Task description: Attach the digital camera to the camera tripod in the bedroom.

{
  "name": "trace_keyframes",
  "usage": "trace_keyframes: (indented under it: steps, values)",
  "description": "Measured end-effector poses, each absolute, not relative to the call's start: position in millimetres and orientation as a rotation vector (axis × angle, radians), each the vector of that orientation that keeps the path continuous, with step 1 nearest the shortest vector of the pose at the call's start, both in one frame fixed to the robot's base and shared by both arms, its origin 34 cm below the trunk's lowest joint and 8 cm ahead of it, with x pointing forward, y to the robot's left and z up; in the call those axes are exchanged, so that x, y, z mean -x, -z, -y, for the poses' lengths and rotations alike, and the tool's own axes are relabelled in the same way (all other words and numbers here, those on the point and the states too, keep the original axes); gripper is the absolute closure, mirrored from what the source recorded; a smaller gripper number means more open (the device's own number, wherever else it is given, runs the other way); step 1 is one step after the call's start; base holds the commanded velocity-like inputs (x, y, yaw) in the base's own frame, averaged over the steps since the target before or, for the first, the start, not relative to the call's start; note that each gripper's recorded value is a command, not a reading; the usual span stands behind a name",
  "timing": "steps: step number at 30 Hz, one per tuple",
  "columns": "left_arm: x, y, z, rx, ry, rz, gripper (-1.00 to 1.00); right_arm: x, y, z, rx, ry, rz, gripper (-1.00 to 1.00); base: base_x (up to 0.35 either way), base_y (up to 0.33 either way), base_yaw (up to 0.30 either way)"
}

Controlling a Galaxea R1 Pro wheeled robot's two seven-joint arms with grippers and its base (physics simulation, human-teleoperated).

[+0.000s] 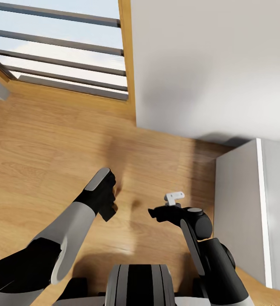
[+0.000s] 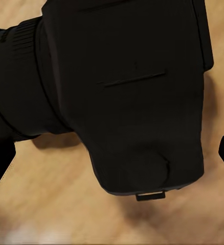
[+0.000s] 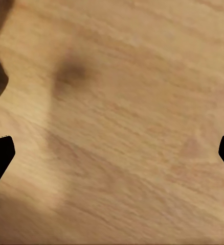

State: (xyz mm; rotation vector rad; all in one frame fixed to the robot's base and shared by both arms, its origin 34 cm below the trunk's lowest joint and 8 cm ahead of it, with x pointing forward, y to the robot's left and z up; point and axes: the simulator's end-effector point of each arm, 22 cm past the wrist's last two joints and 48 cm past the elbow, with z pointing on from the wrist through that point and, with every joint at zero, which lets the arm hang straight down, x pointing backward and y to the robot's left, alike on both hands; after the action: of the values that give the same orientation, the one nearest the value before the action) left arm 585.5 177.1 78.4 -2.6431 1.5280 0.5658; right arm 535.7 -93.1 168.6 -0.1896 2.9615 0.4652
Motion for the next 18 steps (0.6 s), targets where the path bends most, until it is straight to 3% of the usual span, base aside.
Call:
trace_keyframes:
  steps: [18]
  values:
    - [-581.6,-74.0,-177.1,2.644,-0.578,-1.531,-1.0,-532.9,-164.2,95.2,0.19,-0.465,-2.97,-1.0,0.0,0.0,0.0]
